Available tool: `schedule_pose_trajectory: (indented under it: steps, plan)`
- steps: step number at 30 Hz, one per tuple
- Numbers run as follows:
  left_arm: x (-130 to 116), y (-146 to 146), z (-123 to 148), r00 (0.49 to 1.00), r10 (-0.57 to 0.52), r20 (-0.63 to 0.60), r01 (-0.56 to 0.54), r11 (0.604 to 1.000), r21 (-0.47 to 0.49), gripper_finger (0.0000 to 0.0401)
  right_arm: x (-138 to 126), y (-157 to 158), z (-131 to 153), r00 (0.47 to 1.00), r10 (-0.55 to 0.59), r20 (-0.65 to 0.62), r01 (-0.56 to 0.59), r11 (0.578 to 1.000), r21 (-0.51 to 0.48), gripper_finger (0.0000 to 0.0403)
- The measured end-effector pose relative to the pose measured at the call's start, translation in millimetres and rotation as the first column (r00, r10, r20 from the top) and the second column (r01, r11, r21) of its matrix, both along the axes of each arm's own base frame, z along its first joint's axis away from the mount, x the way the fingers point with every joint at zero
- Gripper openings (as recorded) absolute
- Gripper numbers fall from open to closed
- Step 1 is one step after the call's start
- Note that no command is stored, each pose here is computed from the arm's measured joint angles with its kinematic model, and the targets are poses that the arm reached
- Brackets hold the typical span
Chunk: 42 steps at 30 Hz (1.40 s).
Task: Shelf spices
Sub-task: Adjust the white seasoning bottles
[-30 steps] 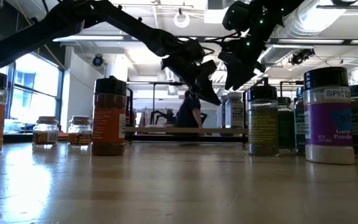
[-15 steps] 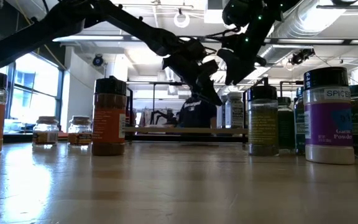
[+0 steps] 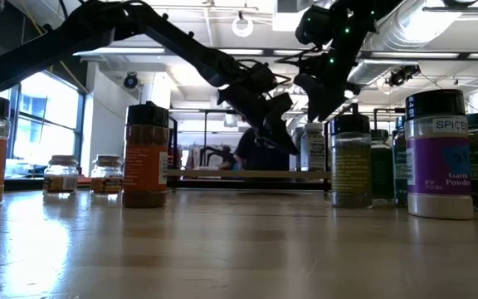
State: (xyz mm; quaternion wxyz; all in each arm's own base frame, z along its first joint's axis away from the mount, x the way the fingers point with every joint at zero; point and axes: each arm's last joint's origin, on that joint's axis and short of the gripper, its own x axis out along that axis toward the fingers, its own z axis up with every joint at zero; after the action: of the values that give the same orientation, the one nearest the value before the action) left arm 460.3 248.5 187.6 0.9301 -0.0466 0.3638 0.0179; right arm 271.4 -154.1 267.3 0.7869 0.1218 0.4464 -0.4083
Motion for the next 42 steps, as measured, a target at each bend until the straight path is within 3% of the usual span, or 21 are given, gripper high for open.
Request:
schedule_pose_trajectory:
  steps: [20, 42]
  plan:
    - [0, 0, -7, 1.000, 0.019, 0.018, -0.019, 1.000, -0.011, 0.0000, 7, -3, -5, 0.998, 0.034, 0.044, -0.035, 0.999, 0.035, 0.0172]
    - [6, 4, 2, 0.992, 0.056, 0.113, -0.057, 0.998, 0.004, 0.0000, 2, -6, -7, 0.998, -0.030, 0.047, 0.025, 0.996, 0.089, 0.0172]
